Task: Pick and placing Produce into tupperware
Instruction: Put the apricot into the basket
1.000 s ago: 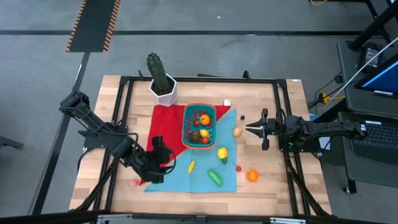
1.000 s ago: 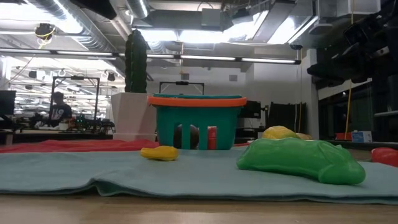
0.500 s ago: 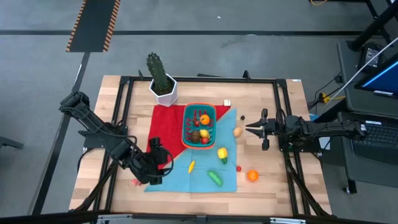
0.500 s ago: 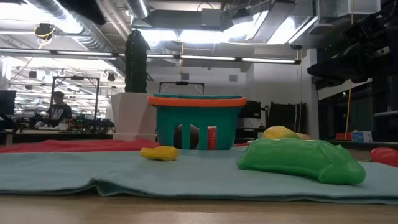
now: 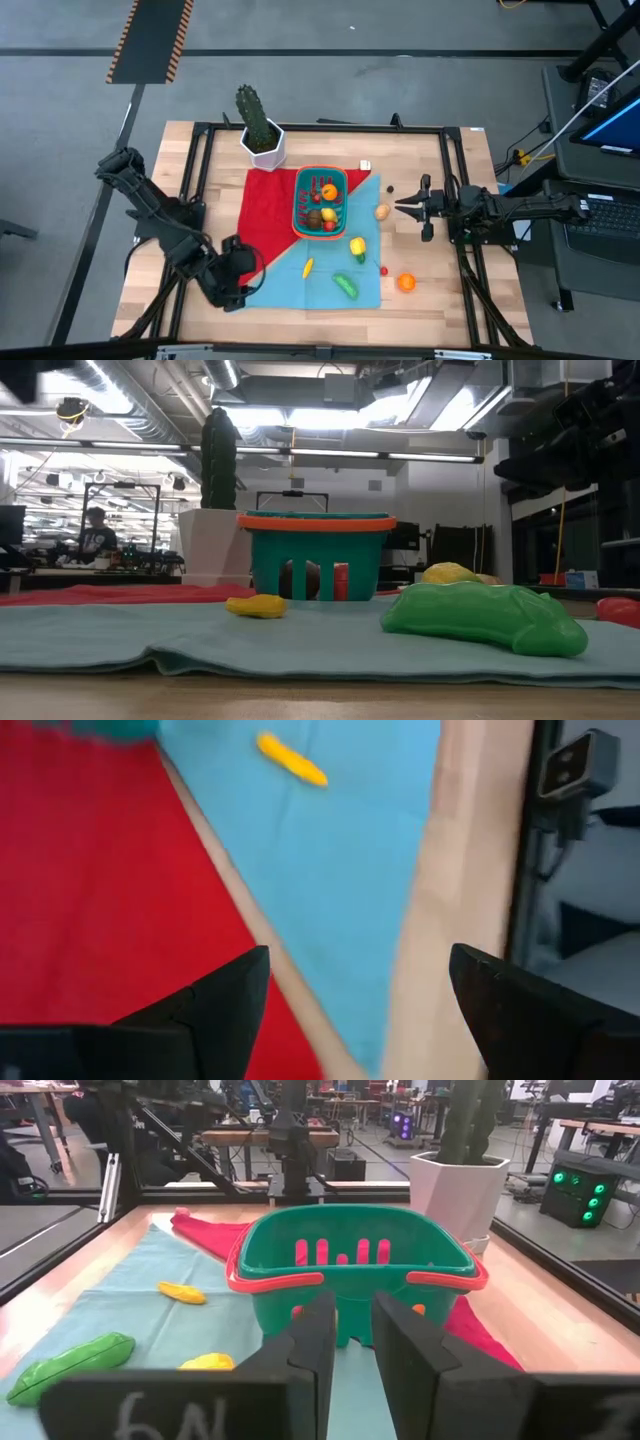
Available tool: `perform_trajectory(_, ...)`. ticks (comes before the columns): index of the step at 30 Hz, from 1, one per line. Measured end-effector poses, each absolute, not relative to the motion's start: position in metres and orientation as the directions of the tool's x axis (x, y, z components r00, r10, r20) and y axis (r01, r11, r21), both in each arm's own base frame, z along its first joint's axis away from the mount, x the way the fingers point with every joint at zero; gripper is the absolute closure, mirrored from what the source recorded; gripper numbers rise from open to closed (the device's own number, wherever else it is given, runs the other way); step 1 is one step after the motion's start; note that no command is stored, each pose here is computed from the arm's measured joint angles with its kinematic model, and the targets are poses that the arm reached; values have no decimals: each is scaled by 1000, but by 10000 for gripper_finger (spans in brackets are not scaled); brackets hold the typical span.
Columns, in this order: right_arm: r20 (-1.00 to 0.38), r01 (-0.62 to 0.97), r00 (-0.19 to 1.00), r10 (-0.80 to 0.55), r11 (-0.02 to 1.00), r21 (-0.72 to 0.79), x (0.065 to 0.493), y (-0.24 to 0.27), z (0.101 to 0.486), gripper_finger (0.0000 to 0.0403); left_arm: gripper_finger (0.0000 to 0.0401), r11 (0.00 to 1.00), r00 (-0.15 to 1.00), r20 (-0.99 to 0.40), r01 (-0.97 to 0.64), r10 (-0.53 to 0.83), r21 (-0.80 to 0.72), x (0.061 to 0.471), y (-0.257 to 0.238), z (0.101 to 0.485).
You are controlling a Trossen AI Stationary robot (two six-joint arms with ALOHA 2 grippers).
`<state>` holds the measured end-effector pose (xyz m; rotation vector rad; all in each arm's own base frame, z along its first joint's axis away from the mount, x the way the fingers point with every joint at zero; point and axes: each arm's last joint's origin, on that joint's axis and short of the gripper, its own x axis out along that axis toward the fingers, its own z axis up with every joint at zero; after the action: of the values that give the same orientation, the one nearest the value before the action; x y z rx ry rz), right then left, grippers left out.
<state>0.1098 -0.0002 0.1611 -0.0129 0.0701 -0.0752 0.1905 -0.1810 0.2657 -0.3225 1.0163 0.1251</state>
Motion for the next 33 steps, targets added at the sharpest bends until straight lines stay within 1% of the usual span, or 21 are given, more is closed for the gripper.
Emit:
perform_trajectory(3, -65, 75, 995, -76, 997, -11, 110, 0, 162, 330, 102, 920, 518, -852, -297, -70, -256, 181, -191, 264)
perform_trajectory(7, -63, 75, 995, -76, 997, -11, 110, 0, 162, 330, 102, 923, 535, -844, -302, -41, -237, 172, -203, 259)
perform_trajectory(10, -56, 75, 996, -76, 997, -10, 110, 0, 162, 330, 102, 914, 507, -862, -339, -23, -224, 168, -209, 252)
perform_trajectory(14, -54, 76, 996, -76, 997, -10, 110, 0, 163, 330, 102, 908, 433, -901, -373, -13, -192, 168, -218, 237)
perform_trajectory(19, -41, 76, 996, -76, 997, -1, 110, 0, 164, 330, 102, 909, 284, -959, -396, -14, -131, 167, -222, 220)
perform_trajectory(22, -34, 77, 997, -76, 997, 20, 110, 0, 165, 330, 102, 915, 240, -971, -390, -4, -100, 164, -224, 216)
perform_trajectory(26, -34, 79, 996, -78, 997, 21, 110, 0, 165, 330, 102, 920, 241, -971, -376, -16, -108, 160, -228, 216)
perform_trajectory(29, -34, 79, 996, -78, 997, 21, 110, 0, 165, 330, 102, 905, 256, -966, -400, -44, -147, 158, -233, 216)
perform_trajectory(33, -29, 80, 996, -79, 996, 36, 110, 0, 165, 330, 102, 905, 271, -960, -388, -72, -177, 156, -237, 217)
